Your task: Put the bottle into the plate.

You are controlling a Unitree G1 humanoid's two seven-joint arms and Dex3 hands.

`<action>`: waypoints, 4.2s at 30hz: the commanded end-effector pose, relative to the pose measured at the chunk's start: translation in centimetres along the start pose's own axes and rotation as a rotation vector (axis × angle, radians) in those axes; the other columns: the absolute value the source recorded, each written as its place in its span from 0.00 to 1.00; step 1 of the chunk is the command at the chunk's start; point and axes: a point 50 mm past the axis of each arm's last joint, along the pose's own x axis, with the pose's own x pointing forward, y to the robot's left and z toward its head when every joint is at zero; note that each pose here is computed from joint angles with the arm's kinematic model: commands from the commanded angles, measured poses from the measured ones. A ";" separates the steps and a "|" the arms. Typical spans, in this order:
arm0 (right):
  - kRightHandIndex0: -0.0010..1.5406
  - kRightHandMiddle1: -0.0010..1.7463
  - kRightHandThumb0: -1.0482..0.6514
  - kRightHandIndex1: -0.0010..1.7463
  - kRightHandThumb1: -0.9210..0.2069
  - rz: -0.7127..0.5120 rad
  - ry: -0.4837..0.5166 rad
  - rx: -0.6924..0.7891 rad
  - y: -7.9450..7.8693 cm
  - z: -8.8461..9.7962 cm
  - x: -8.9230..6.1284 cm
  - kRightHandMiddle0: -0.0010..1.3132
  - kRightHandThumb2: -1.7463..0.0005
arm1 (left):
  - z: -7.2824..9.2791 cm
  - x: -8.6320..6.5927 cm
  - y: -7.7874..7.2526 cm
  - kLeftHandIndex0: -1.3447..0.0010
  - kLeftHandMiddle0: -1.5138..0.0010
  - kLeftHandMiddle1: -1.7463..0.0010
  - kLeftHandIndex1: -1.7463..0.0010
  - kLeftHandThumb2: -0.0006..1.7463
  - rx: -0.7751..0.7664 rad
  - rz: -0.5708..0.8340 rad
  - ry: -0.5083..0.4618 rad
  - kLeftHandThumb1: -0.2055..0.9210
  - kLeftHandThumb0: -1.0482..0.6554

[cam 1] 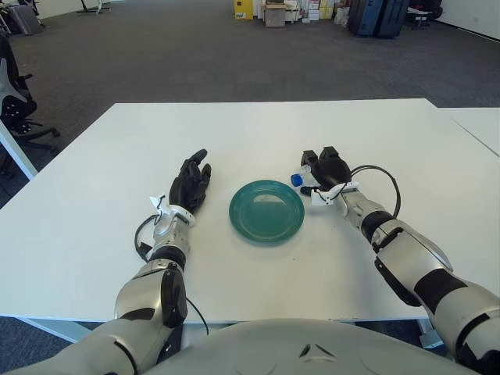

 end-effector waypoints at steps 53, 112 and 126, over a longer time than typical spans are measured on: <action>0.73 1.00 0.36 1.00 0.45 -0.281 -0.622 0.459 -5.4 11.0 -3.1 0.40 0.32 | -0.6 0.2 -0.6 1.00 0.62 0.98 0.50 0.51 -0.028 -0.035 0.029 1.00 0.14; 0.00 0.00 0.00 0.00 0.00 0.141 -0.723 0.418 -2.8 9.1 -3.7 0.00 0.50 | -0.5 0.3 -0.7 1.00 0.62 0.98 0.51 0.56 -0.047 -0.035 0.044 1.00 0.12; 0.00 0.00 0.00 0.00 0.00 -0.217 -0.463 0.590 -8.9 2.3 -1.0 0.00 0.48 | -0.5 0.3 -0.7 1.00 0.56 0.95 0.51 0.56 -0.044 -0.034 0.040 1.00 0.11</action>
